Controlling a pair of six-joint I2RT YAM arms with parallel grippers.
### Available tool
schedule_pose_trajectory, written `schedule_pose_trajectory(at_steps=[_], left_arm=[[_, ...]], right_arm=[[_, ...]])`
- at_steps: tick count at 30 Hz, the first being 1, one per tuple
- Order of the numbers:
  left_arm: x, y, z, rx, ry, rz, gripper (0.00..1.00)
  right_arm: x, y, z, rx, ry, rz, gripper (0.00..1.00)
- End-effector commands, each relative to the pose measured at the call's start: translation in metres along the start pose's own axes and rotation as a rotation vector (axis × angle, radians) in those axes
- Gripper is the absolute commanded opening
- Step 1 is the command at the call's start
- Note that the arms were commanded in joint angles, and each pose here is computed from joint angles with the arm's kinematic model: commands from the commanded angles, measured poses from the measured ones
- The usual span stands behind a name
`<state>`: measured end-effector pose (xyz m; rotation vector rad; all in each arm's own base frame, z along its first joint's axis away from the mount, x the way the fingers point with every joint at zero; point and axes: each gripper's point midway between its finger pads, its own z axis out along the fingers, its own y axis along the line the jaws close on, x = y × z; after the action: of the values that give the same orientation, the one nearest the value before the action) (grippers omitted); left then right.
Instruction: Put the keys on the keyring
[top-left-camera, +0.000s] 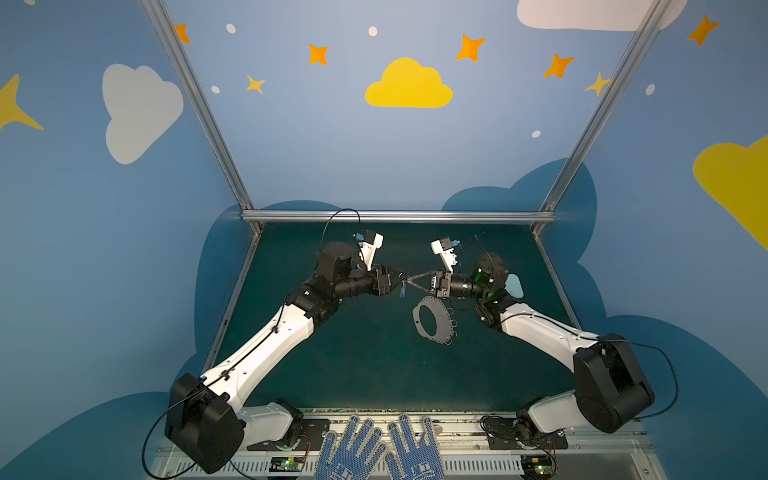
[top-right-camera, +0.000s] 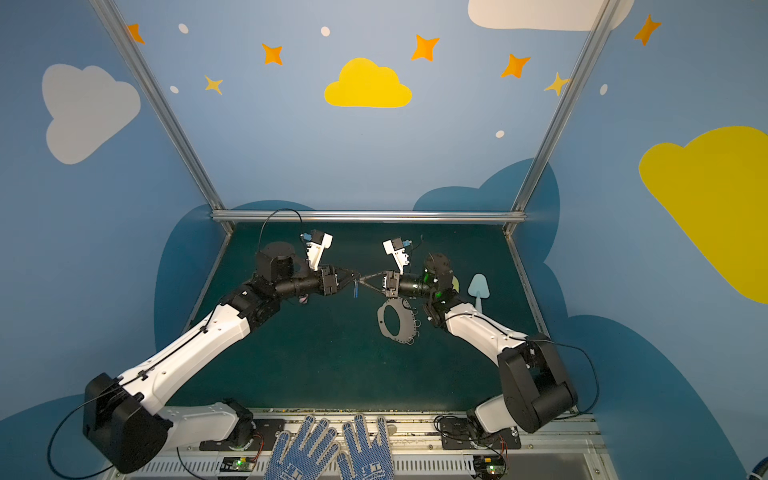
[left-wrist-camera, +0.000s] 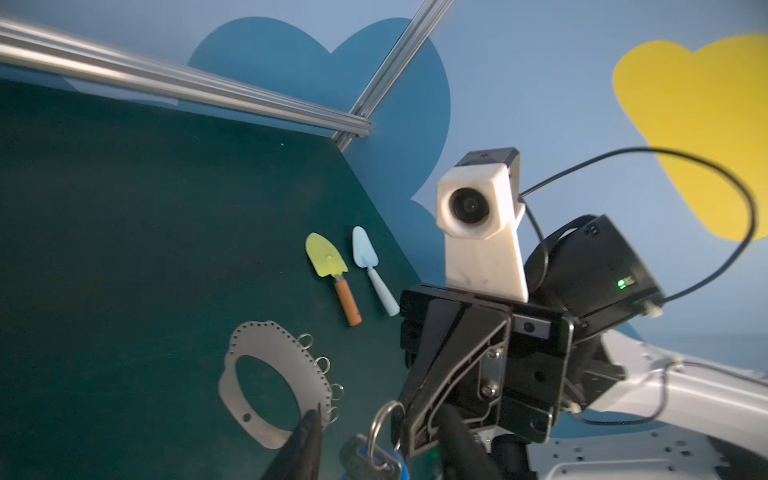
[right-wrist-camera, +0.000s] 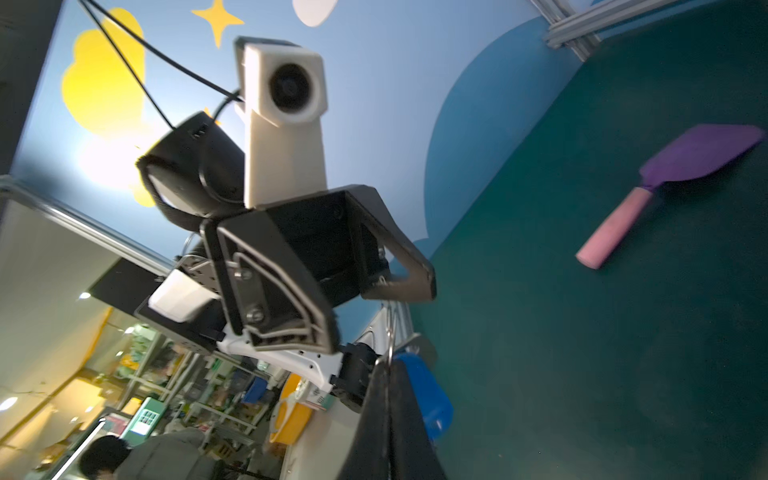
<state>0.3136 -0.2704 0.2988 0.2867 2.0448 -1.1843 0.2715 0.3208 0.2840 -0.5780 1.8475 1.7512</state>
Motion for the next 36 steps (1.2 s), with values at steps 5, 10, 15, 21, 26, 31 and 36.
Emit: schedule_pose_trajectory(at_steps=[5,10,15,21,26,31,36], left_arm=[[0.005,0.056,0.001,-0.272,-0.026,-0.148,0.52],[0.019,0.083,0.016,-0.369,0.022,-0.313,0.56],[0.025,0.087,0.03,-0.345,0.032,-0.416,0.52],[0.032,0.06,0.048,-0.164,0.122,-0.475,0.36],[0.035,0.038,0.06,-0.005,0.16,-0.535,0.34],[0.037,0.024,0.065,0.054,0.184,-0.555,0.38],[0.046,0.013,0.074,0.082,0.219,-0.569,0.42]], right_arm=[[0.009,-0.056,-0.029,0.497,0.009,-0.25,0.0],[0.016,-0.082,-0.045,0.721,0.01,-0.41,0.0],[0.016,-0.088,-0.05,0.843,-0.009,-0.593,0.0],[0.016,-0.079,-0.053,0.901,-0.031,-0.743,0.0],[0.017,-0.071,-0.053,0.903,-0.05,-0.795,0.0],[0.021,-0.065,-0.048,0.91,-0.045,-0.857,0.0],[0.025,-0.064,-0.041,0.911,-0.036,-0.902,0.0]])
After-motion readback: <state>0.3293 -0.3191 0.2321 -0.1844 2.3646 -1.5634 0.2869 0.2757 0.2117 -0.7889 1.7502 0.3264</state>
